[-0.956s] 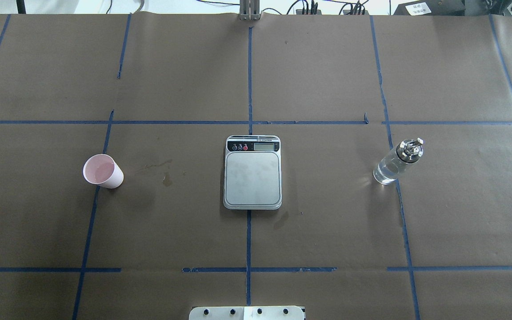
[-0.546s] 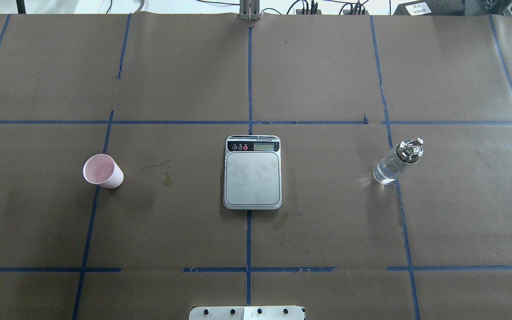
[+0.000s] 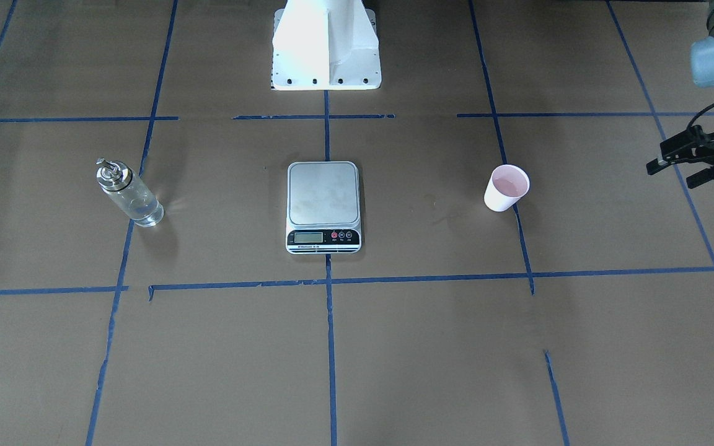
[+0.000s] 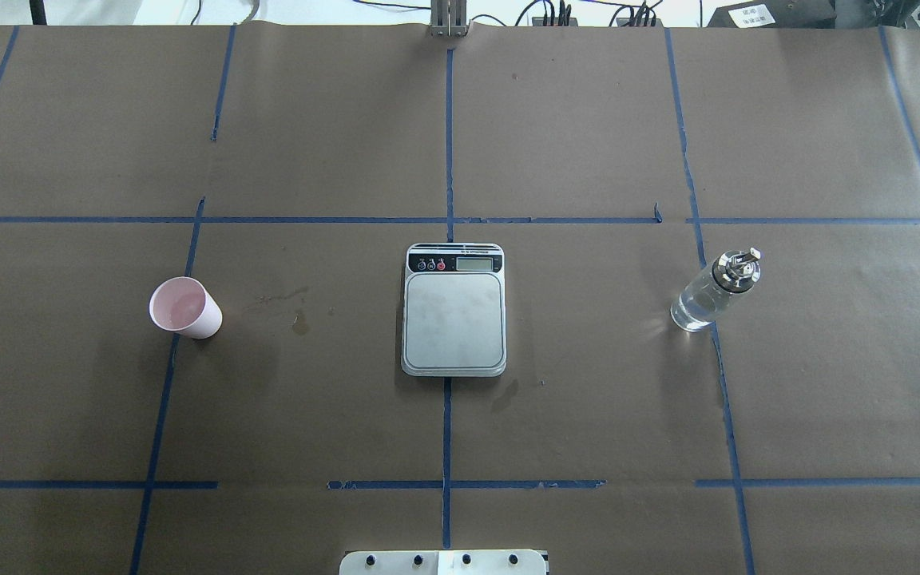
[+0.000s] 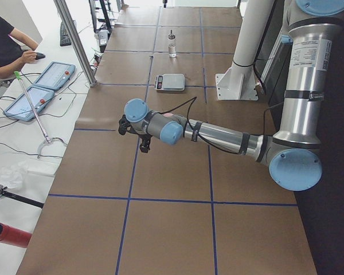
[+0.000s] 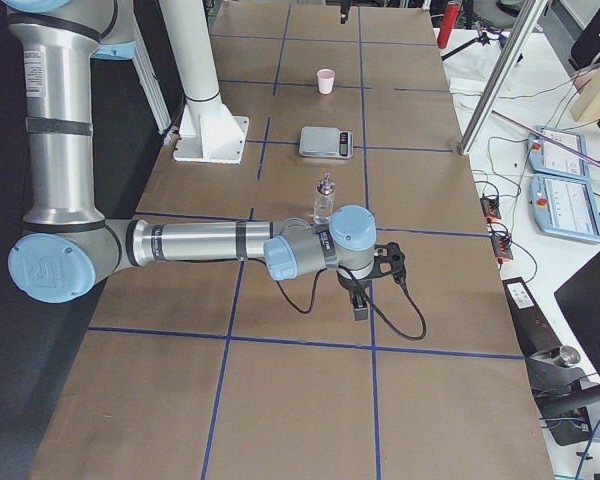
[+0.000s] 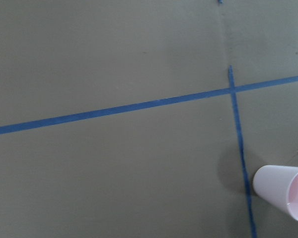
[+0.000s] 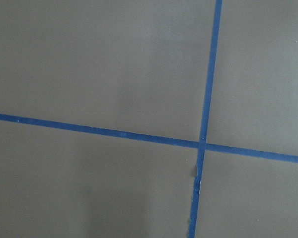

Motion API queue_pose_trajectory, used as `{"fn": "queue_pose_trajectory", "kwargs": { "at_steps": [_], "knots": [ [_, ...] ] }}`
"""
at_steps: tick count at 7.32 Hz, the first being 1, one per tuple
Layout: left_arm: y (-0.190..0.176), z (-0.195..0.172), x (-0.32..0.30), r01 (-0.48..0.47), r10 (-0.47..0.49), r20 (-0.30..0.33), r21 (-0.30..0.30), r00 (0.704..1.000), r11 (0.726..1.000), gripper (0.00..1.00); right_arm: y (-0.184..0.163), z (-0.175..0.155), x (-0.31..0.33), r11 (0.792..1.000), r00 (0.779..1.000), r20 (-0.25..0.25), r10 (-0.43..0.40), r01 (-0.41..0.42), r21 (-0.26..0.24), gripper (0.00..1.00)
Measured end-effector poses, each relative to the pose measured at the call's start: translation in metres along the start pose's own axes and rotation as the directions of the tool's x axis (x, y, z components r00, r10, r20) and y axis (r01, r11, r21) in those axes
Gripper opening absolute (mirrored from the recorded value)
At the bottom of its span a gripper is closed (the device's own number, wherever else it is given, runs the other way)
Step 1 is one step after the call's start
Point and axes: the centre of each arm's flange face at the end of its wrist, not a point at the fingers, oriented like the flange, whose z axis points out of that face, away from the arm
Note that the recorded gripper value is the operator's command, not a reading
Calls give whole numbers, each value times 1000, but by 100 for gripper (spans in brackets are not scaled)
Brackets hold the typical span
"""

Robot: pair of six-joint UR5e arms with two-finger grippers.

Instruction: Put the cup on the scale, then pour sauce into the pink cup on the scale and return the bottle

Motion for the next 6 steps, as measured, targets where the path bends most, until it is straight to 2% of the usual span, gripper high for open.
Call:
{"fn": "queue_pose_trajectory", "kwargs": {
  "at_steps": [2, 3, 6],
  "knots": [
    [9, 61, 59, -22, 22, 18, 9, 1000, 1000, 100, 1, 2, -2, 1000, 1000, 10, -4, 4, -3, 100],
    [13, 79, 77, -39, 39, 23, 15, 999, 999, 100, 1, 3, -2, 1000, 1000, 10, -3, 3, -4, 100],
    [26, 113, 106, 39, -40, 54, 18, 998, 999, 99, 1, 3, -2, 1000, 1000, 10, -3, 3, -5, 100]
  ]
}}
